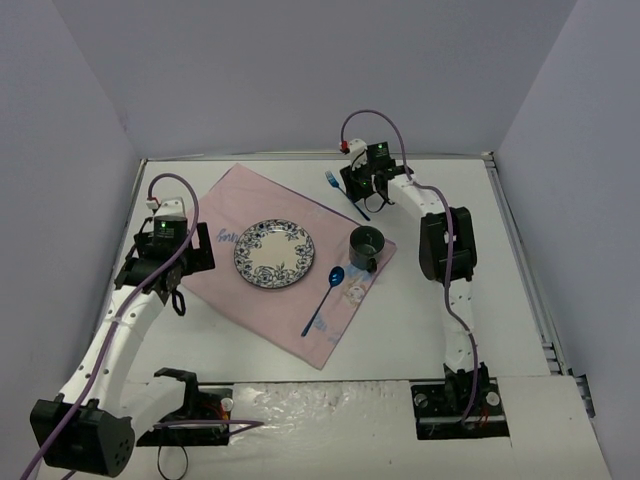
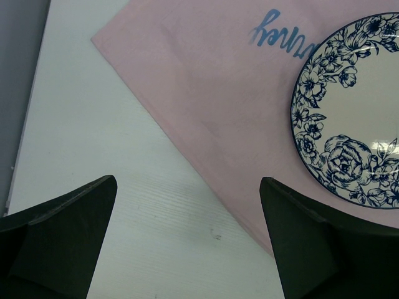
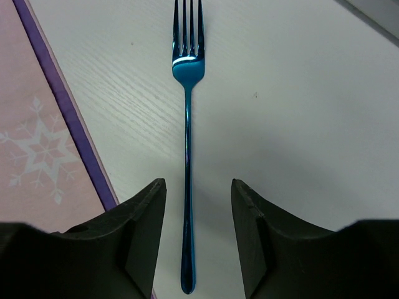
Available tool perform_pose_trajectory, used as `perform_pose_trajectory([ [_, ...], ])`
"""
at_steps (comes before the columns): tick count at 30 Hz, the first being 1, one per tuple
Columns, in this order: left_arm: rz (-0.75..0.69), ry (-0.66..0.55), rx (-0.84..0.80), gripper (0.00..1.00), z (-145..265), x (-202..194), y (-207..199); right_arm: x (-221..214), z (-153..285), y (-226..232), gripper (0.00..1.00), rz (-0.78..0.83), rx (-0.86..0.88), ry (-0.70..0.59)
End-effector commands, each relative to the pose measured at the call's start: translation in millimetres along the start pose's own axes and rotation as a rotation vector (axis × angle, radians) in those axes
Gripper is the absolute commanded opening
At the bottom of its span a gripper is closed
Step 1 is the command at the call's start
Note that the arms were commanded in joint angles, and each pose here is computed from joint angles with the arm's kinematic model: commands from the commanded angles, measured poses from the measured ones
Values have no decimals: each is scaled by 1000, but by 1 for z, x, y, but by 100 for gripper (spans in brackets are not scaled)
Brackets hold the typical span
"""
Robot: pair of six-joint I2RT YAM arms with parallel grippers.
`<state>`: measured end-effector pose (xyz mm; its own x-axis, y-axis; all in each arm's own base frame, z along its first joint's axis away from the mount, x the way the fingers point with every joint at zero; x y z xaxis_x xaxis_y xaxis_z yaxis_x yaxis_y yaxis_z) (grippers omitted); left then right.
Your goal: Set the dinner table for one person
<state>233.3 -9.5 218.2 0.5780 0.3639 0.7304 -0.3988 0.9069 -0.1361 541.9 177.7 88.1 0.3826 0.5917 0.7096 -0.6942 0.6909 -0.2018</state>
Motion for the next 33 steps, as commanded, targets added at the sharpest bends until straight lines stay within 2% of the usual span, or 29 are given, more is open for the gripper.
perform_pose_trajectory([
  [1, 2, -50, 4, 97, -1, 12, -3, 28, 5, -16, 41, 66, 9, -120],
  [10, 1, -48, 6, 97, -2, 12, -3, 4, -14, -10, 40, 81, 28, -66],
  [15, 0, -45, 8, 97, -2, 12, -3, -13, -22, -8, 36, 90, 5, -8],
  [17, -1, -43, 10, 97, -3, 11, -3, -15, -23, -8, 32, 89, 0, 3],
  [22, -1, -43, 14, 97, -3, 12, -3, -20, -20, -9, 8, 117, -47, 51],
  [24, -1, -43, 14, 97, -3, 12, -3, -26, -18, -10, 2, 114, -61, 76],
  [28, -1, -41, 10, 97, -3, 11, -3, -37, -8, -15, 0, 67, -93, 106],
  [33, 1, -46, 3, 97, -1, 12, -3, -58, 18, -32, 0, -122, -184, 93],
])
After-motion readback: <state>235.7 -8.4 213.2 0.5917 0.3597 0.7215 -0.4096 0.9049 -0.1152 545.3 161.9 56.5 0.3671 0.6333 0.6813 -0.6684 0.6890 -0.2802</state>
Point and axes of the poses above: each gripper's point midway between its finger pads, its own z axis back along the fingers, its own y axis along the line the jaws close on, x = y × z, the point moved 6 cm from there along z, back along the fingers, and after that the axes turned 14 degrees about z, right-handed, at the moved point
